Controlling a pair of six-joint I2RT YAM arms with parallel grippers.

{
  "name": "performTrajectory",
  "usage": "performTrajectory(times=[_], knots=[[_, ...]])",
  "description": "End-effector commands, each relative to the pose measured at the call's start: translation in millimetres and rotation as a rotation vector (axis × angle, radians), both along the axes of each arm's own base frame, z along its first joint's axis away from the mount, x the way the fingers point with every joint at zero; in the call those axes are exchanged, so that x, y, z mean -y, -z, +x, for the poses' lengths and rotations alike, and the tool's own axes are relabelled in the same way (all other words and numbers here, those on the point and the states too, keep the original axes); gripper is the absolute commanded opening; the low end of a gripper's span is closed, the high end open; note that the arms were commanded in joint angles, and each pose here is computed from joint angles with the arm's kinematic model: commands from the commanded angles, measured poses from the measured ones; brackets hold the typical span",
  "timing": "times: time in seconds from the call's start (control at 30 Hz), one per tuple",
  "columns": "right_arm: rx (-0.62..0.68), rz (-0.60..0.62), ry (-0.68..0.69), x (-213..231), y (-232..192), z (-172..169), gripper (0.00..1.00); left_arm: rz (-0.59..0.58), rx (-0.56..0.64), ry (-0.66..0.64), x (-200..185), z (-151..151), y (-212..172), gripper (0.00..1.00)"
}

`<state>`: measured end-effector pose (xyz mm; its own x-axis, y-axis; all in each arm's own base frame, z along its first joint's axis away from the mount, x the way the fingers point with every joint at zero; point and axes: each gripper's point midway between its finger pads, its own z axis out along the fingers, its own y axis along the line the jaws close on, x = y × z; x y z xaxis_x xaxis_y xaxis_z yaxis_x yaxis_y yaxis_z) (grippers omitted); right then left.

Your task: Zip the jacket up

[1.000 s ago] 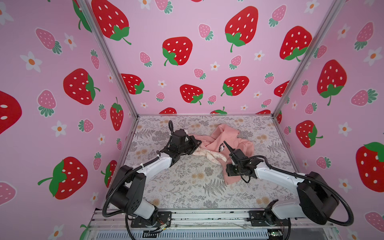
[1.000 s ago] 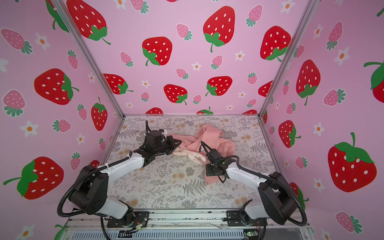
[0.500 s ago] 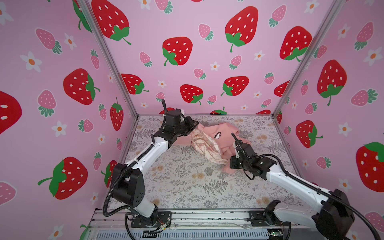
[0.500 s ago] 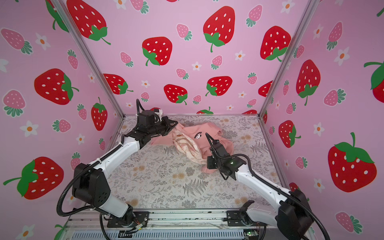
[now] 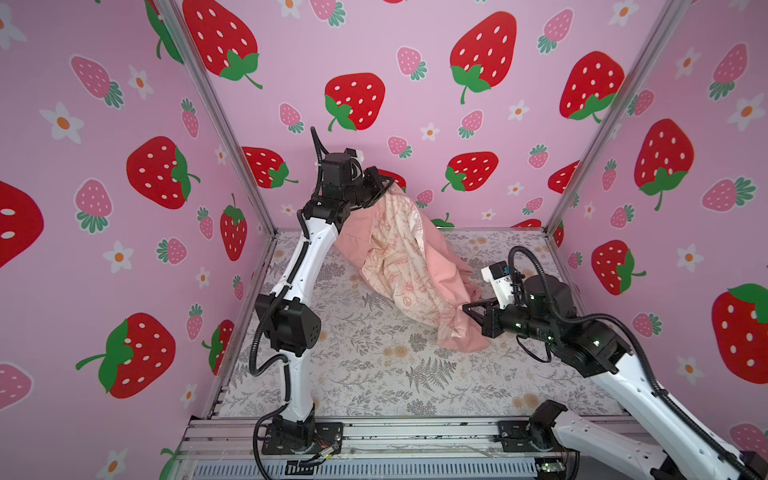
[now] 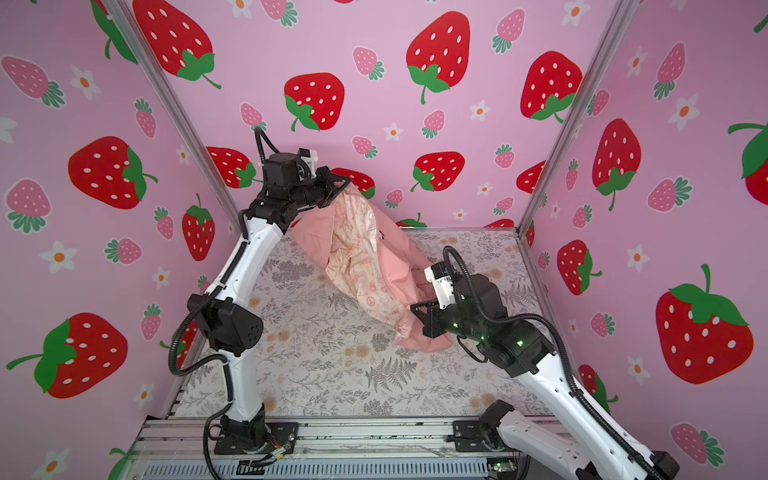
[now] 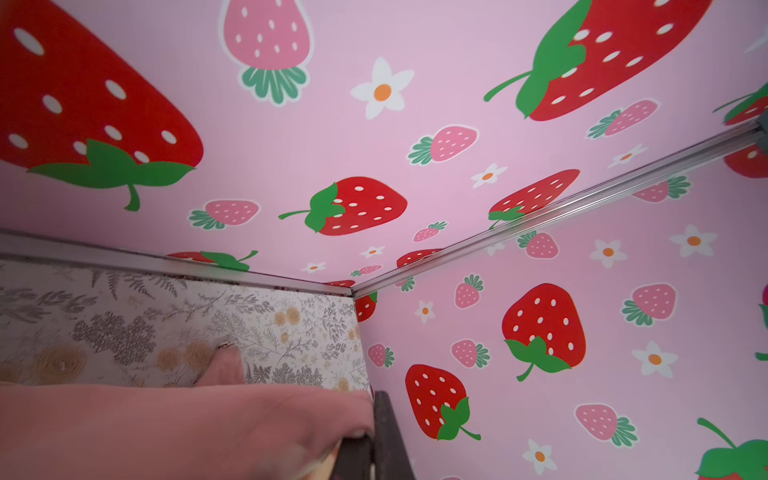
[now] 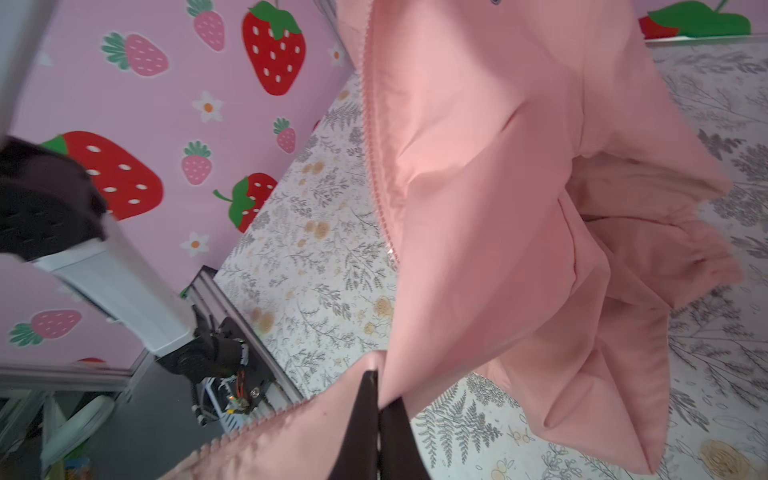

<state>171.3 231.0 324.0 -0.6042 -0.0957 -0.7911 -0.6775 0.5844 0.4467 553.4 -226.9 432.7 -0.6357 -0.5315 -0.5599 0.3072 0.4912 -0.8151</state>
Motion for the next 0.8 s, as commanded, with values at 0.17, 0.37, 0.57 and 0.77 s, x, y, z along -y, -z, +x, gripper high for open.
performTrajectory(times=[0.17, 0.37, 0.57, 0.77], knots=[[-0.084, -0.026, -0.175, -14, 35, -26, 0.0, -0.023, -0.03, 0.002, -1, 27, 21, 0.0], [-0.22, -0.08, -0.219, -26, 104, -33, 0.0, 0.013, -0.194, -0.014, 6, 58, 120, 0.0], [-0.36, -0.131, -0.281, -51, 162, -57, 0.0, 0.009, -0.291, -0.027, 15, 81, 191, 0.0], [-0.423, -0.198, -0.327, -78, 199, -82, 0.0, -0.021, -0.346, -0.026, 23, 89, 230, 0.0]])
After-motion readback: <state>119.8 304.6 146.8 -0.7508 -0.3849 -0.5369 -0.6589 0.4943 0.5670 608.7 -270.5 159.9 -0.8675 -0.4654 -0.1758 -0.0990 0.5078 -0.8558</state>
